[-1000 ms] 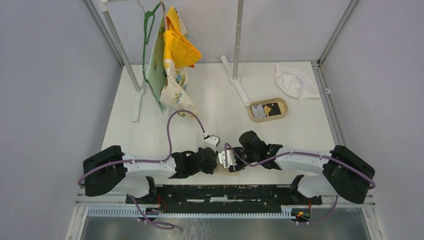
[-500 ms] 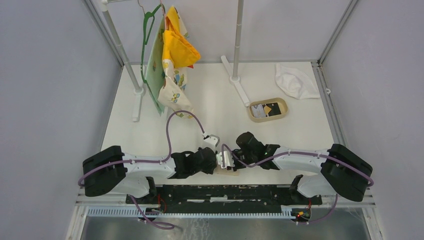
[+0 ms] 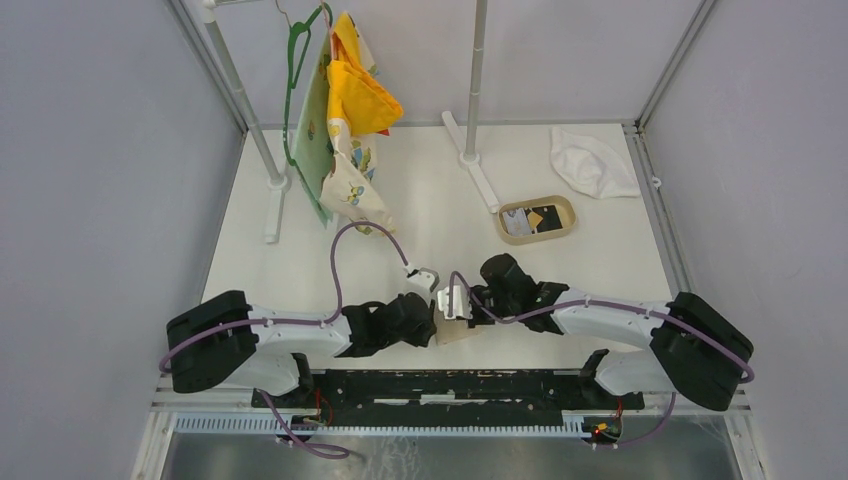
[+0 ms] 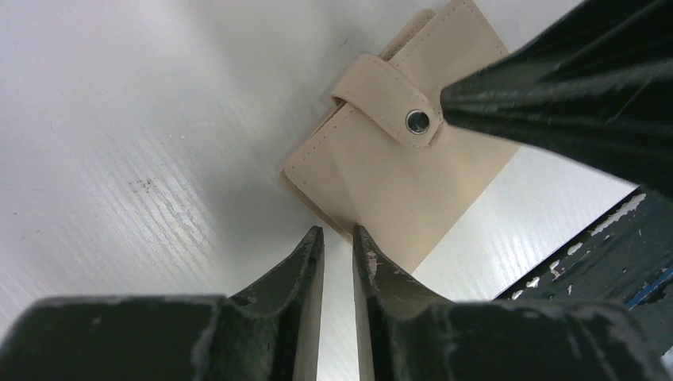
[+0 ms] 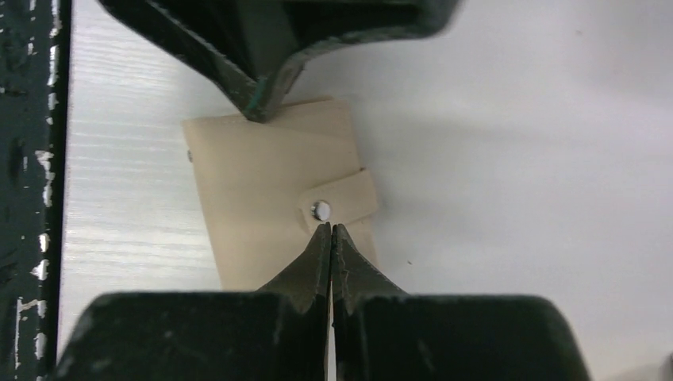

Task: Put the credit cards into the card holder
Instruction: Open the card holder at the center of the board.

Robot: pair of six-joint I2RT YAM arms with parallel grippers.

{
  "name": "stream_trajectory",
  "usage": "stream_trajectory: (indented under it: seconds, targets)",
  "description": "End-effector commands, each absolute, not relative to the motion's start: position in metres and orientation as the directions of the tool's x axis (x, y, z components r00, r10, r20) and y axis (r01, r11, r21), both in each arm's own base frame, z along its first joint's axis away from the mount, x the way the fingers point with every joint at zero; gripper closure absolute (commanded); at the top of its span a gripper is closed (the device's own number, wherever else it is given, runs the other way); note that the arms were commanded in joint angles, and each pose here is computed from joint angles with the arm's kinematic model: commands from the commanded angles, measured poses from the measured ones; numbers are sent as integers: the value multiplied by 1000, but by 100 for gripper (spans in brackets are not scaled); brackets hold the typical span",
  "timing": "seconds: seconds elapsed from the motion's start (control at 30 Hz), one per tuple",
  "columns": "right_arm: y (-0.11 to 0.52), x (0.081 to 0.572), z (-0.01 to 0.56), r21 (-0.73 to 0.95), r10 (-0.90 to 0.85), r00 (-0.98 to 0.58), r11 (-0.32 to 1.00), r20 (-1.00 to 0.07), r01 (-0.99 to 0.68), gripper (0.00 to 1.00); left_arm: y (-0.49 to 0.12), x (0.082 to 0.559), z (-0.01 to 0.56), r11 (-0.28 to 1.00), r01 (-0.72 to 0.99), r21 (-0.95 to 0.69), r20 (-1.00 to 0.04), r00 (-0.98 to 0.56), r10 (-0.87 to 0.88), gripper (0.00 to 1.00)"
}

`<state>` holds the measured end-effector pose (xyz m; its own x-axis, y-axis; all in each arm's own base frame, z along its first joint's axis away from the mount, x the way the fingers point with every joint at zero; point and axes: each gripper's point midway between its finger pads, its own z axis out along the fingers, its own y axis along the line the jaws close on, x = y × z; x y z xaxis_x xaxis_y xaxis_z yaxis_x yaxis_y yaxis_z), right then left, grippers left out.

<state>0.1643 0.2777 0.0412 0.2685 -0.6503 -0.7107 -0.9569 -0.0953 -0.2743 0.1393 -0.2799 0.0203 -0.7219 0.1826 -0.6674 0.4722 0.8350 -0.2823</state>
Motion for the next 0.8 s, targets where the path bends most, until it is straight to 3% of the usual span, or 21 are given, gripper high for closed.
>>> stream_trajectory:
  seconds: [0.0, 0.13, 0.2, 0.3, 0.5, 0.77]
  targets:
    - [280, 179, 67, -292, -602, 238, -8, -762, -956, 100, -281, 141, 14, 839, 450, -305, -653, -740, 160, 74]
    - [278, 182, 71, -295, -589, 233, 9, -774, -956, 100, -281, 143, 11, 839, 449, -306, -647, -745, 163, 75]
    - [281, 171, 70, -280, -568, 265, -64, -779, -958, 100, -282, 144, 11, 838, 447, -312, -645, -748, 159, 75]
    - [283, 158, 61, -255, -557, 293, -148, -777, -956, 74, -285, 144, 14, 829, 455, -325, -646, -747, 156, 75]
    - [281, 155, 42, -224, -624, 274, -159, -732, -961, 50, -286, 143, 16, 822, 462, -332, -649, -745, 157, 76]
    - [284, 172, 44, -242, -642, 218, -52, -735, -969, 47, -287, 141, 14, 817, 468, -338, -645, -747, 161, 76]
